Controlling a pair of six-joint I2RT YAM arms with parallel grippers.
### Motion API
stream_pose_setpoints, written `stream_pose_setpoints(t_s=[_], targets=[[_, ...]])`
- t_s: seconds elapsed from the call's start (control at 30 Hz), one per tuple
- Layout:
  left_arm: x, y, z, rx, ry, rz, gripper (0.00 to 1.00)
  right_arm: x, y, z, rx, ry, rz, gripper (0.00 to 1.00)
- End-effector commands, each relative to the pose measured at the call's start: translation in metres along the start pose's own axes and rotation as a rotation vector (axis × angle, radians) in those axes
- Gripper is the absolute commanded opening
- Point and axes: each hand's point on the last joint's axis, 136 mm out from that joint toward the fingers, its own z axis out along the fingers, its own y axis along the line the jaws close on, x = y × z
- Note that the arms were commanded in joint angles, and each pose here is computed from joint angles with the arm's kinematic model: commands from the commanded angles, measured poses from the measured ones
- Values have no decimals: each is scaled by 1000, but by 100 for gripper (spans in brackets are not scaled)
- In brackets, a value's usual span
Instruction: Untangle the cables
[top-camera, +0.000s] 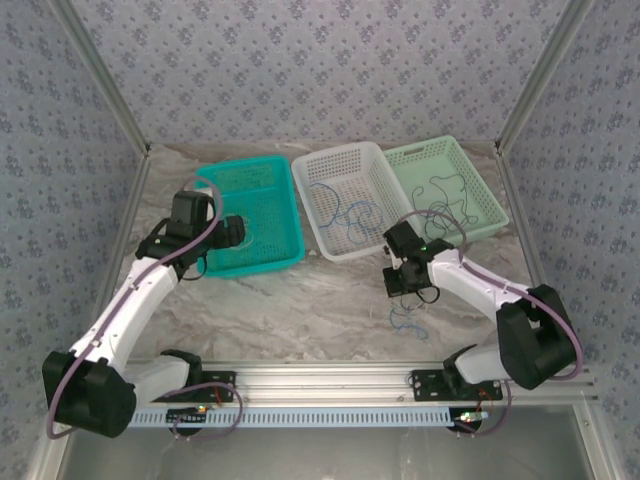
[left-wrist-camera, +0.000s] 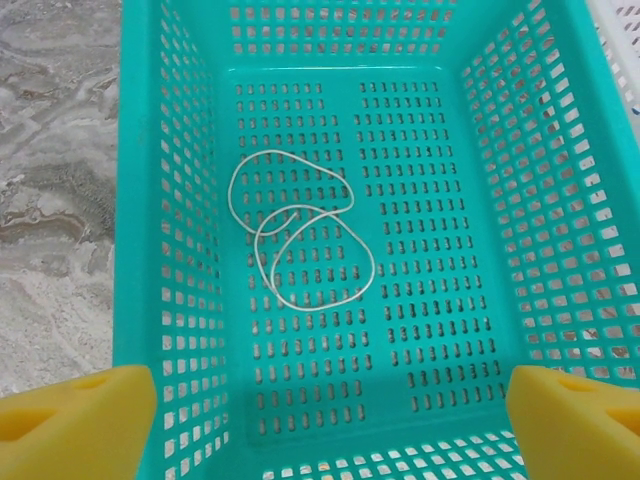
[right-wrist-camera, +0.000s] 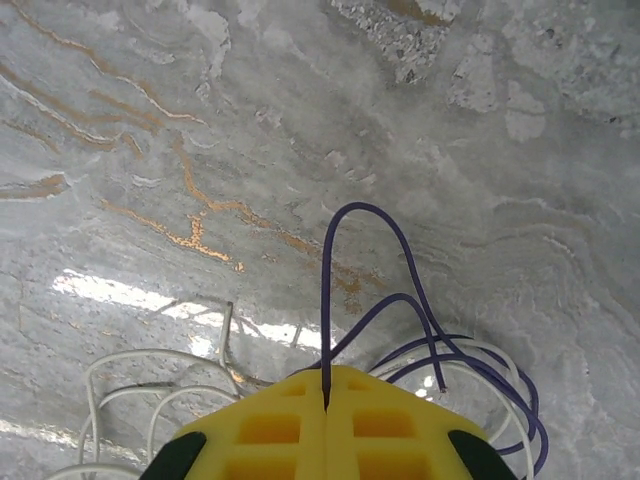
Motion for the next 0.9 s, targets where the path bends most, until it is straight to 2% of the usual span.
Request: stream_pose_setpoints(t_s=[0.0,0.2,0.43,0.63,0.87], targets=[[-12,-11,-11,46,-56,-8,91,-7,1,-28,-6,-71,6,0],[-19,-44,-19,144,-108,47,91,-15,11,-99,-109,-225,22,0],[-14,-123,-32,376,-148,215,90,-26,36,-163,-291,-338,-13,0],[7,-190,-43,592,-127,321,90,-39,52,-207,-413,-446,-29,0],[17,-262,-66,812,-179,406,89,-43,60,-227,-463,-489,-58,0]])
